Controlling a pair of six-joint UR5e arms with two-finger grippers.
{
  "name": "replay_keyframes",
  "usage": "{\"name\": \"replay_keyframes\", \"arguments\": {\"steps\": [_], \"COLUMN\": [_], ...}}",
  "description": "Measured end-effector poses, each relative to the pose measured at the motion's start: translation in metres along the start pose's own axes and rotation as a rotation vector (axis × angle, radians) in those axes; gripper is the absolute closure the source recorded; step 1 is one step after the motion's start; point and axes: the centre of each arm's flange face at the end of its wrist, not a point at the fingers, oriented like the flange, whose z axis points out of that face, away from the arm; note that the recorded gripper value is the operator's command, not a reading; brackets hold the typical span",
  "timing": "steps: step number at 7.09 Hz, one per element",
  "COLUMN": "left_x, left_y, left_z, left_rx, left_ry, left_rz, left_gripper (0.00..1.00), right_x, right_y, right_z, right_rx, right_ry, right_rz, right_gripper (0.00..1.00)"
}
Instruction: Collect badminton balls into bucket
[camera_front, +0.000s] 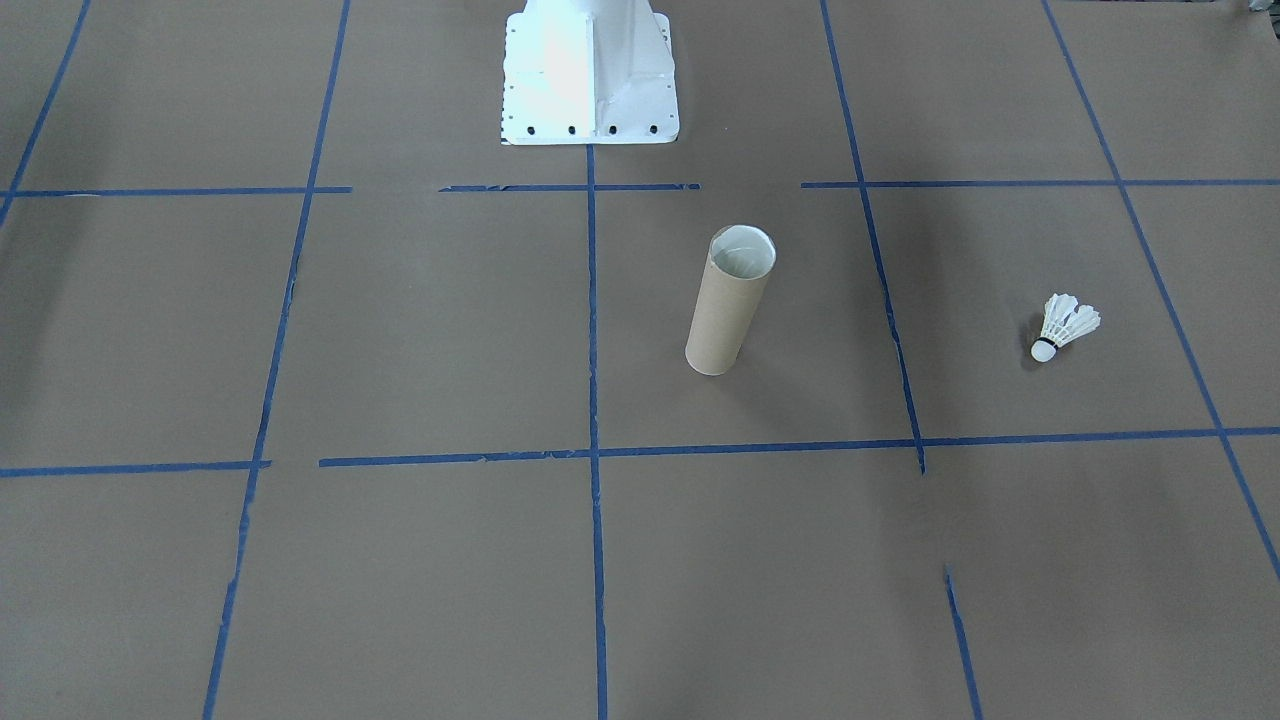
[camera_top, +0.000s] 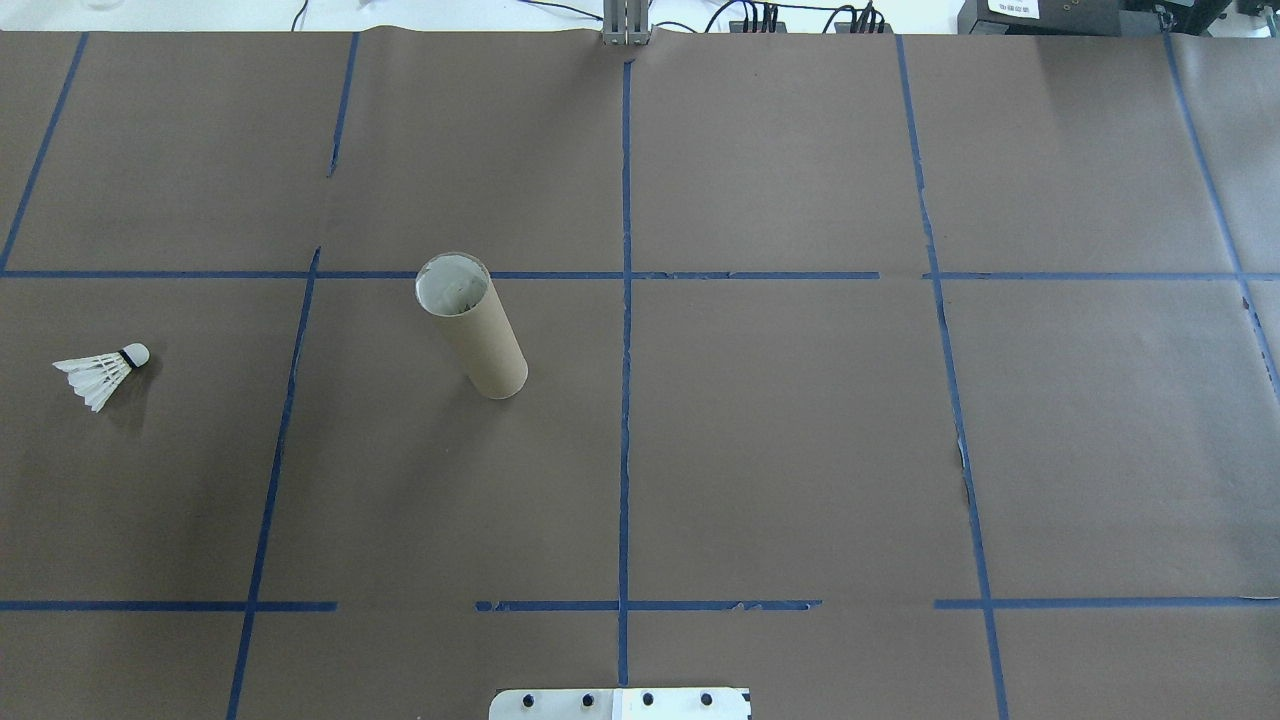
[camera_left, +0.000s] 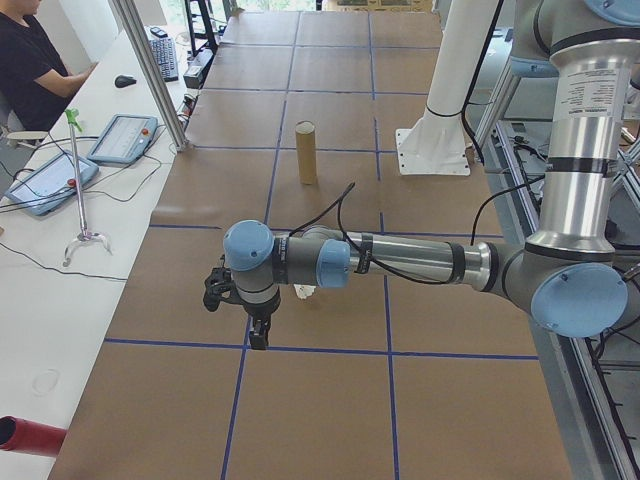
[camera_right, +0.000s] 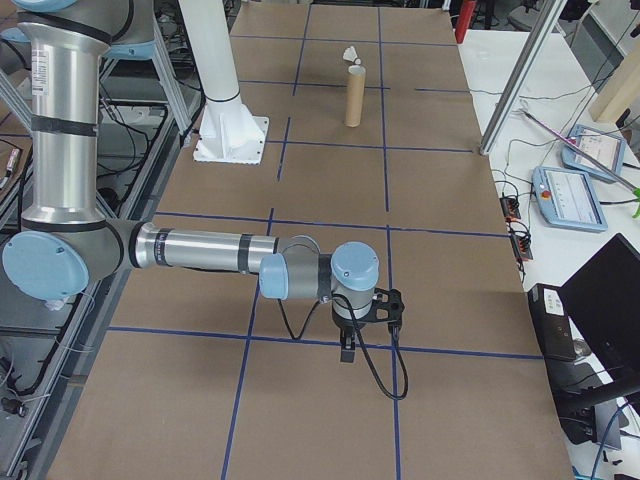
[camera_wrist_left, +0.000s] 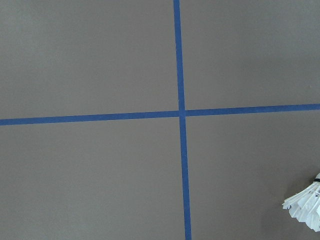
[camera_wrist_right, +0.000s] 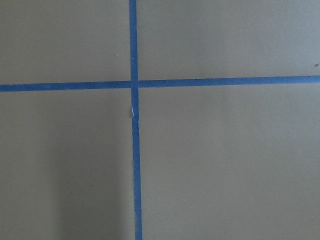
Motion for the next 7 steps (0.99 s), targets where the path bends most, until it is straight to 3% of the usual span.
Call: {"name": "replay_keyframes", "arguments": {"steps": [3,5,7], "left_x": [0.003,0.015,0.025], "left_y": [0.000,-0.014,-0.029], "left_z": [-0.003,-0.013,-0.022], "left_rx": [0.006,0.031,0.113], "left_ry": [0.002,0.007,0.006], "left_rz": [0.004,0.030,0.115], "left_gripper": [0.00,0.00,0.00], "right_x": [0.001,0.000,0.001], "right_y": [0.000,0.000,0.000], "right_z": [0.000,0.000,0.001], "right_rx": [0.000,0.000,-0.001], "right_ry": [0.001,0.001,0.001], "right_rz": [0.002,0.001,0.001], "right_gripper": [0.00,0.00,0.00]}}
